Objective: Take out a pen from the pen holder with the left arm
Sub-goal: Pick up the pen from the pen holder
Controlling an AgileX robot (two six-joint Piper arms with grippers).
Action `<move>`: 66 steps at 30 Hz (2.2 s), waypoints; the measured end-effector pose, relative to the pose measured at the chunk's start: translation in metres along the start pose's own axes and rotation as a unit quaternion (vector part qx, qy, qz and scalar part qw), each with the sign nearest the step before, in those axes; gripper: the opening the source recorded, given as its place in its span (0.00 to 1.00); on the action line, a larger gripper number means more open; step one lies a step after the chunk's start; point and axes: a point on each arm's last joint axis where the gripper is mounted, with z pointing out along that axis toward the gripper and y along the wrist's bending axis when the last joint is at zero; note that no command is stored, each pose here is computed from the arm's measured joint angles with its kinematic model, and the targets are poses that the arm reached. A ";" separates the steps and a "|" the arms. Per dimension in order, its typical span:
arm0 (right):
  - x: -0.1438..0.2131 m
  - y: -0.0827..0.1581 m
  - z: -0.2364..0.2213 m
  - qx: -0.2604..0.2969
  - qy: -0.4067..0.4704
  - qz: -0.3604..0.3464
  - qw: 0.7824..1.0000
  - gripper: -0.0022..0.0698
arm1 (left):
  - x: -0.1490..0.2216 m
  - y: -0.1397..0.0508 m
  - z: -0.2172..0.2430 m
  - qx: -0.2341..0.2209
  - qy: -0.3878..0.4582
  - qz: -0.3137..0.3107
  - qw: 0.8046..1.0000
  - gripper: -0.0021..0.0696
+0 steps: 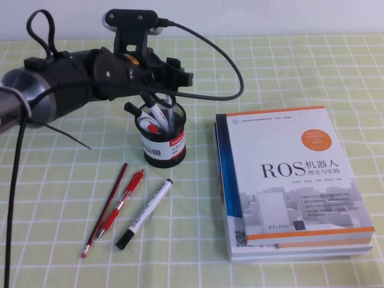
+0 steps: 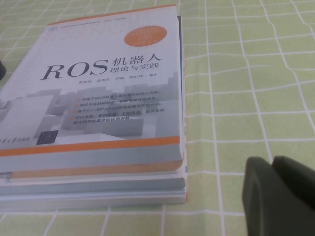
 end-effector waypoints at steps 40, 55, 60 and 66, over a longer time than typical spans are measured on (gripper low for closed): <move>0.000 0.000 0.000 0.000 0.000 0.000 1.000 0.01 | 0.020 0.003 0.023 -0.002 0.034 -0.014 0.999 0.36; 0.000 0.000 0.000 0.000 0.000 0.000 1.000 0.01 | 0.020 0.003 0.023 -0.002 0.032 -0.015 0.999 0.17; 0.000 0.000 0.000 0.000 0.000 0.000 1.000 0.01 | 0.019 0.003 0.022 -0.001 0.030 -0.019 0.999 0.17; 0.000 0.000 0.000 0.000 0.000 0.000 1.000 0.01 | 0.006 0.000 0.008 0.002 0.010 -0.022 1.000 0.17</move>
